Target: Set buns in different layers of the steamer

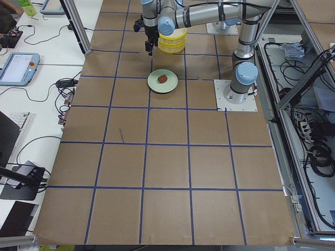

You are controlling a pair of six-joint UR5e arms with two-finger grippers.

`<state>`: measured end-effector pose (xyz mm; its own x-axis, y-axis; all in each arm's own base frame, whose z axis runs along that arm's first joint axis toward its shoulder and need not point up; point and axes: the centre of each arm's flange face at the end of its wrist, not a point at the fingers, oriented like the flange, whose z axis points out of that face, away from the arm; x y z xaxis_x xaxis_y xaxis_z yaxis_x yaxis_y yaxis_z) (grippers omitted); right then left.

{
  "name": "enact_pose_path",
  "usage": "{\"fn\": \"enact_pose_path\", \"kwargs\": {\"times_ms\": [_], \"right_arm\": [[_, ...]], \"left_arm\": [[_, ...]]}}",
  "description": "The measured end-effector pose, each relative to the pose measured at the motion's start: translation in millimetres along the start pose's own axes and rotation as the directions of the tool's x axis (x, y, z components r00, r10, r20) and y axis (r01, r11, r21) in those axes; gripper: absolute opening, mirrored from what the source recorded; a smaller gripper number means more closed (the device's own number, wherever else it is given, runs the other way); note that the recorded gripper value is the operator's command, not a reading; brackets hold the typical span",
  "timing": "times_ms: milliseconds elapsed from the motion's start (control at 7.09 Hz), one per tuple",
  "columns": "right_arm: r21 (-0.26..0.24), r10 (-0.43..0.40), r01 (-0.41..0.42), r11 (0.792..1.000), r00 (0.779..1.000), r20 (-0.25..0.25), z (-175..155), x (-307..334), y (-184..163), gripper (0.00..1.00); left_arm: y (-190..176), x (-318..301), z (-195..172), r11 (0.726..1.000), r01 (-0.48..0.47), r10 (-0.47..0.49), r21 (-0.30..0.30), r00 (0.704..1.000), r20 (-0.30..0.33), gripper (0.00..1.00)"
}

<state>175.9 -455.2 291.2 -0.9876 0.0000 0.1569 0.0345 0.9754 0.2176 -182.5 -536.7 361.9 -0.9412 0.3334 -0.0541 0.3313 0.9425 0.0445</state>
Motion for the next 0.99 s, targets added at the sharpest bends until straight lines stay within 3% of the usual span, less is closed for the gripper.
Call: {"fn": "enact_pose_path", "kwargs": {"times_ms": [846,987], "right_arm": [[-0.005,0.000,0.000,1.000,1.000,0.002,2.6,-2.5,1.2,0.05],[-0.006,0.000,0.000,1.000,1.000,0.002,3.2,-2.6,1.1,0.17]], "left_arm": [[-0.2,-1.4,2.6,1.000,0.003,-0.003,-0.007,1.000,0.012,1.00],[-0.2,-1.4,2.5,1.000,0.003,-0.003,-0.007,1.000,0.012,1.00]]}}
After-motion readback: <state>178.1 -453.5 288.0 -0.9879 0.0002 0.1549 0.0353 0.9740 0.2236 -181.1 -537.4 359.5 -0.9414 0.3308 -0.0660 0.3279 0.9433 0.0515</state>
